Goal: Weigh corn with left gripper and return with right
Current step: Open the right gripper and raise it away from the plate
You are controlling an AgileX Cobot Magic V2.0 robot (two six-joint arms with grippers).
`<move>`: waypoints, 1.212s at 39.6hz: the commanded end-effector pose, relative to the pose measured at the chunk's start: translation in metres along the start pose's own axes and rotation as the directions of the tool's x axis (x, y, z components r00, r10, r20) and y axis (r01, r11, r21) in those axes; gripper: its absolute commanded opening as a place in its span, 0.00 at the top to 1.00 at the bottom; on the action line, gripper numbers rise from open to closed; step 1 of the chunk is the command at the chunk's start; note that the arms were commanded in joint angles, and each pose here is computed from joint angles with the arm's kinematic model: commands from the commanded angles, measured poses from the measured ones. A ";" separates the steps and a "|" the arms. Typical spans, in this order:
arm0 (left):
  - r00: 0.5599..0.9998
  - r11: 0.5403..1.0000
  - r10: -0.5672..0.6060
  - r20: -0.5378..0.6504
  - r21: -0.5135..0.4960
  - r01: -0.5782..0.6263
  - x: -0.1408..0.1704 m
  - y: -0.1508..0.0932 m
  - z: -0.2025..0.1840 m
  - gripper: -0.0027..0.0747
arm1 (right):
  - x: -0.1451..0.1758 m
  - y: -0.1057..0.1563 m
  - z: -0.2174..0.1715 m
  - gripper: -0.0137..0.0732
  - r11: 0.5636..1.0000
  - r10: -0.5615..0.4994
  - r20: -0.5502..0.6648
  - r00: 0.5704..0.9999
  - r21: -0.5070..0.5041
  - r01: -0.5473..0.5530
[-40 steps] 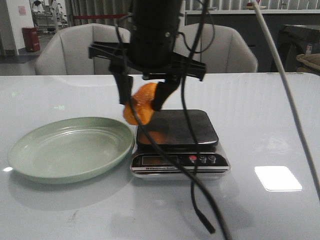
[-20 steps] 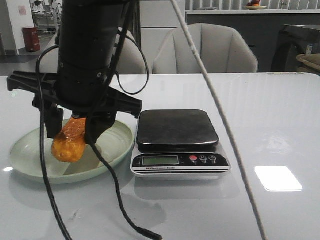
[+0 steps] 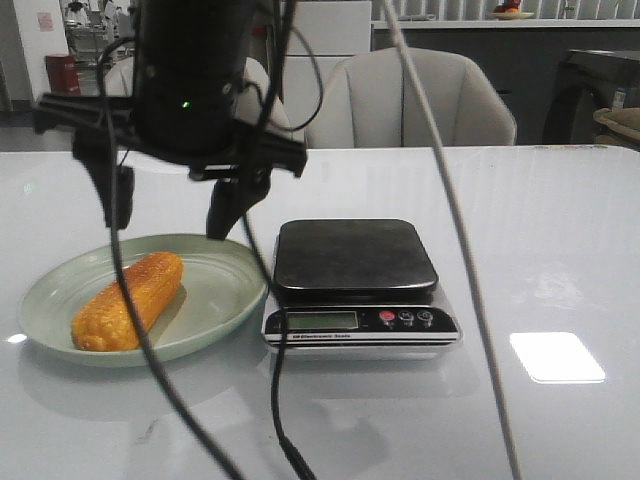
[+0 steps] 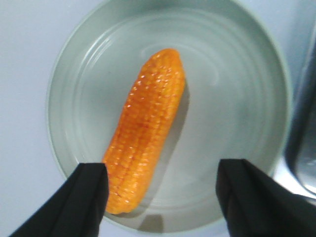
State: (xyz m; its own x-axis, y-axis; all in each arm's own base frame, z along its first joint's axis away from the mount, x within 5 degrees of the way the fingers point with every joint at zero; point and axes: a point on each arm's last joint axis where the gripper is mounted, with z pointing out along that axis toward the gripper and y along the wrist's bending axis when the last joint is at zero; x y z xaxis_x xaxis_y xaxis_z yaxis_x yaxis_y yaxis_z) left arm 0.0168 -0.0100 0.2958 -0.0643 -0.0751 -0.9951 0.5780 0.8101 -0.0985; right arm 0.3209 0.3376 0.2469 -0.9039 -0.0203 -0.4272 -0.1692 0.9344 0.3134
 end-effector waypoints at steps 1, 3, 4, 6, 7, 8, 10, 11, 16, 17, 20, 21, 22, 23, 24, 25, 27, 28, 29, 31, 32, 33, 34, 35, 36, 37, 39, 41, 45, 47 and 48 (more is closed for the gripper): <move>0.993 1.000 -0.004 0.114 0.017 0.002 -0.014 -0.002 -0.007 0.82 | -0.029 -0.007 -0.068 0.20 0.997 -0.053 0.123 0.991 -0.043 0.058; 0.993 1.000 -0.004 0.114 0.017 0.002 -0.014 -0.002 -0.007 0.82 | -0.035 -0.018 -0.080 0.20 0.997 -0.073 0.118 0.990 -0.013 0.075; 0.993 1.000 -0.004 0.114 0.017 0.002 -0.014 -0.002 -0.007 0.82 | -0.037 -0.023 -0.085 0.20 0.996 -0.086 0.115 0.990 -0.002 0.086; 0.993 1.000 -0.004 0.114 0.017 0.002 -0.014 -0.002 -0.007 0.82 | -0.040 -0.032 -0.098 0.20 0.993 -0.121 0.104 0.987 0.026 0.119; 0.993 1.000 -0.004 0.114 0.017 0.002 -0.014 -0.002 -0.007 0.82 | -0.041 -0.036 -0.102 0.20 0.990 -0.142 0.100 0.985 0.037 0.139; 0.993 1.000 -0.004 0.114 0.017 0.002 -0.014 -0.002 -0.007 0.82 | -0.042 -0.040 -0.108 0.20 0.987 -0.157 0.093 0.983 0.046 0.154; 0.993 1.000 -0.004 0.114 0.017 0.002 -0.014 -0.002 -0.007 0.82 | -0.043 -0.046 -0.117 0.20 0.980 -0.196 0.081 0.977 0.062 0.191; 0.993 1.000 -0.004 0.114 0.017 0.002 -0.014 -0.002 -0.007 0.82 | -0.042 -0.048 -0.121 0.20 0.976 -0.211 0.076 0.974 0.067 0.207; 0.993 1.000 -0.004 0.114 0.017 0.002 -0.014 -0.002 -0.007 0.82 | -0.035 -0.058 -0.137 0.20 0.956 -0.287 0.068 0.956 0.078 0.282; 0.993 1.000 -0.004 0.114 0.017 0.002 -0.014 -0.002 -0.007 0.82 | -0.031 -0.060 -0.141 0.20 0.952 -0.300 0.066 0.952 0.078 0.294; 0.993 1.000 -0.004 0.114 0.017 0.002 -0.014 -0.002 -0.007 0.82 | -0.019 -0.067 -0.149 0.20 0.948 -0.315 0.069 0.947 0.077 0.310; 0.993 1.000 -0.004 0.114 0.017 0.002 -0.014 -0.002 -0.007 0.82 | -0.016 -0.070 -0.151 0.20 0.947 -0.317 0.073 0.945 0.076 0.312; 0.993 1.000 -0.004 0.114 0.017 0.002 -0.014 -0.002 -0.007 0.82 | -0.012 -0.072 -0.153 0.20 0.947 -0.318 0.080 0.945 0.073 0.313; 0.993 1.000 -0.004 0.114 0.017 0.002 -0.014 -0.002 -0.007 0.82 | -0.006 -0.075 -0.159 0.20 0.947 -0.319 0.104 0.942 0.066 0.314; 0.993 1.000 -0.004 0.114 0.017 0.002 -0.014 -0.002 -0.007 0.82 | -0.002 -0.078 -0.162 0.20 0.947 -0.320 0.114 0.941 0.063 0.315; 0.993 1.000 -0.004 0.114 0.017 0.002 -0.014 -0.002 -0.007 0.82 | 0.005 -0.082 -0.162 0.20 0.947 -0.321 0.114 0.940 0.062 0.316; 0.993 1.000 -0.004 0.114 0.017 0.002 -0.014 -0.002 -0.007 0.82 | 0.018 -0.090 -0.168 0.20 0.947 -0.323 0.143 0.936 0.053 0.318; 0.993 1.000 -0.004 0.114 0.017 0.002 -0.014 -0.002 -0.007 0.82 | 0.023 -0.093 -0.171 0.20 0.946 -0.323 0.156 0.933 0.049 0.319; 0.993 1.000 -0.004 0.114 0.017 0.002 -0.014 -0.002 -0.007 0.82 | 0.028 -0.096 -0.173 0.20 0.946 -0.323 0.168 0.931 0.045 0.320; 0.993 1.000 -0.004 0.114 0.017 0.002 -0.014 -0.002 -0.007 0.82 | 0.041 -0.103 -0.182 0.20 0.946 -0.322 0.216 0.922 0.031 0.323; 0.993 1.000 -0.004 0.114 0.017 0.002 -0.014 -0.002 -0.007 0.82 | 0.048 -0.108 -0.182 0.20 0.945 -0.323 0.219 0.921 0.029 0.324; 0.993 1.000 -0.004 0.114 0.017 0.002 -0.014 -0.002 -0.007 0.82 | 0.053 -0.111 -0.188 0.20 0.945 -0.321 0.248 0.914 0.021 0.326; 0.993 1.000 -0.004 0.114 0.017 0.002 -0.014 -0.002 -0.007 0.82 | 0.060 -0.115 -0.187 0.20 0.945 -0.322 0.252 0.913 0.020 0.328; 0.993 1.000 -0.004 0.114 0.017 0.002 -0.014 -0.002 -0.007 0.82 | 0.066 -0.119 -0.190 0.20 0.944 -0.321 0.271 0.907 0.015 0.330; 0.993 1.000 -0.004 0.114 0.017 0.002 -0.014 -0.002 -0.007 0.82 | 0.073 -0.124 -0.193 0.20 0.943 -0.321 0.291 0.901 0.010 0.333; 0.993 1.000 -0.004 0.114 0.017 0.002 -0.014 -0.002 -0.007 0.82 | 0.078 -0.127 -0.198 0.20 0.942 -0.321 0.319 0.892 0.005 0.337; 0.993 1.000 -0.004 0.114 0.017 0.002 -0.014 -0.002 -0.007 0.82 | 0.091 -0.135 -0.202 0.20 0.939 -0.325 0.349 0.879 0.004 0.345; 0.993 1.000 -0.004 0.114 0.017 0.002 -0.014 -0.002 -0.007 0.82 | 0.102 -0.142 -0.207 0.20 0.935 -0.326 0.387 0.862 0.000 0.354; 0.993 1.000 -0.004 0.114 0.017 0.002 -0.014 -0.002 -0.007 0.82 | 0.123 -0.155 -0.219 0.20 0.928 -0.323 0.472 0.820 -0.010 0.372; 0.993 1.000 -0.004 0.114 0.017 0.002 -0.014 -0.002 -0.007 0.82 | 0.133 -0.161 -0.224 0.20 0.924 -0.319 0.515 0.795 -0.016 0.381; 0.993 1.000 -0.004 0.114 0.017 0.002 -0.014 -0.002 -0.007 0.82 | 0.138 -0.165 -0.226 0.20 0.922 -0.315 0.539 0.781 -0.021 0.386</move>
State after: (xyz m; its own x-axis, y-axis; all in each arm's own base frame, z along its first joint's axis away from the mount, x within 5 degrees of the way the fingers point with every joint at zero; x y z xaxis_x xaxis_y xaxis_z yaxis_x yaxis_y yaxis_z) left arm 0.0168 -0.0100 0.2958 -0.0643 -0.0751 -0.9951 0.5780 0.8101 -0.0985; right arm 0.1466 0.1110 0.3120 -0.5904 -0.1854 -0.7855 -0.4737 0.8676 0.1513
